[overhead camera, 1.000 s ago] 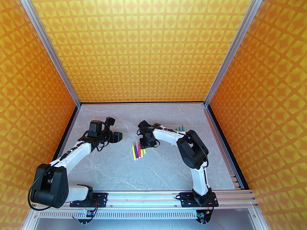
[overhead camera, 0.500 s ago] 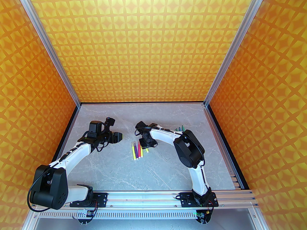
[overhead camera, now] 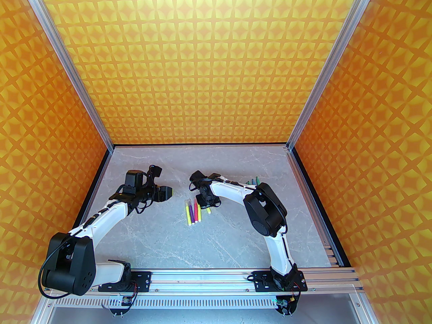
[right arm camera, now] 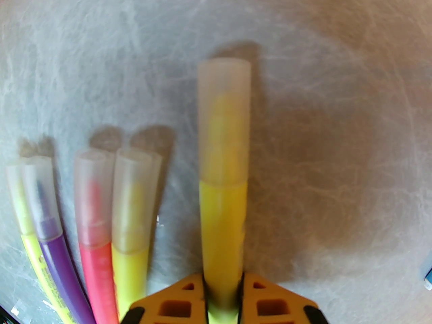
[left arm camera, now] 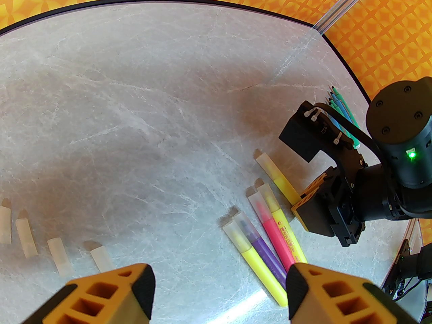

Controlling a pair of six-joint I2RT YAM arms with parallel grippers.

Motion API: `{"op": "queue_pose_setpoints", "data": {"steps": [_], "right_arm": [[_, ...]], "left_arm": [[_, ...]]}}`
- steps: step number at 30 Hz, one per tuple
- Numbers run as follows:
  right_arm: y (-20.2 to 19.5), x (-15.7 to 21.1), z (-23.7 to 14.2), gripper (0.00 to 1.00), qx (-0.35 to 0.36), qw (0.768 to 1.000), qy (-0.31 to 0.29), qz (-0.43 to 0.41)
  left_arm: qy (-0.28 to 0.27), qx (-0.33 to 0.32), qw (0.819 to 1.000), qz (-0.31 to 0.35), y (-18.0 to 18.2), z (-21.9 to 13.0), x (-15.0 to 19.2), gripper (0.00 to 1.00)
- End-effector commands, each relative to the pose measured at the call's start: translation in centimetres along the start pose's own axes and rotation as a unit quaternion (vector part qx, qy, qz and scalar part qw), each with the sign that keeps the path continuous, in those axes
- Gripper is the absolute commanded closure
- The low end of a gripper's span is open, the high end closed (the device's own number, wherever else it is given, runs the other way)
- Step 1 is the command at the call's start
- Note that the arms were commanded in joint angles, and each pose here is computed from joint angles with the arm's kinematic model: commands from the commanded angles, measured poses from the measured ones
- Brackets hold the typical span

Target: Open the pen caps

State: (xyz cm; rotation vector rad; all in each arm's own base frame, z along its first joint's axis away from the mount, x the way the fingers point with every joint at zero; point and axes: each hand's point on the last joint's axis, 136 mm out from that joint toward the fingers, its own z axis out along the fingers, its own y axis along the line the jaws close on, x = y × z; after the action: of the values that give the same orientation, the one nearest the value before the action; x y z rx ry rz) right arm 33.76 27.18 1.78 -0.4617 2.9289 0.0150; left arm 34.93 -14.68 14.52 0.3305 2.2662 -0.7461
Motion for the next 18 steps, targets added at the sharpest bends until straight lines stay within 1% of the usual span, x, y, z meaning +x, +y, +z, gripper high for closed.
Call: {"op": "queue_pose_setpoints", "data": {"steps": [1,6,10,15,18], "right_arm": [[-1.9,-0.3,-0.9,0.95,0.033,0.999,-0.02,0.003],[-1.1,-1.4,-3.9,1.0,-0.009,0.997,-0.071,0.006],[0.1,-2.3,-6.2,1.0,-0.058,0.991,-0.118,0.004],[2.9,-2.9,-9.5,1.0,-0.162,0.969,-0.183,-0.026],[4.1,-3.0,-11.0,1.0,-0.204,0.955,-0.213,-0.043]], "left_arm": [[0.0,0.021,1.0,-0.006,-0.3,0.4,0.0,0.32],[-0.01,0.05,0.999,-0.019,-1.1,0.6,-0.6,0.32],[-0.012,0.088,0.995,-0.033,-2.3,0.8,-1.0,0.33],[-0.022,0.14,0.989,-0.047,-3.9,0.8,-1.7,0.33],[-0.029,0.166,0.985,-0.048,-4.7,0.5,-2.2,0.34]]}}
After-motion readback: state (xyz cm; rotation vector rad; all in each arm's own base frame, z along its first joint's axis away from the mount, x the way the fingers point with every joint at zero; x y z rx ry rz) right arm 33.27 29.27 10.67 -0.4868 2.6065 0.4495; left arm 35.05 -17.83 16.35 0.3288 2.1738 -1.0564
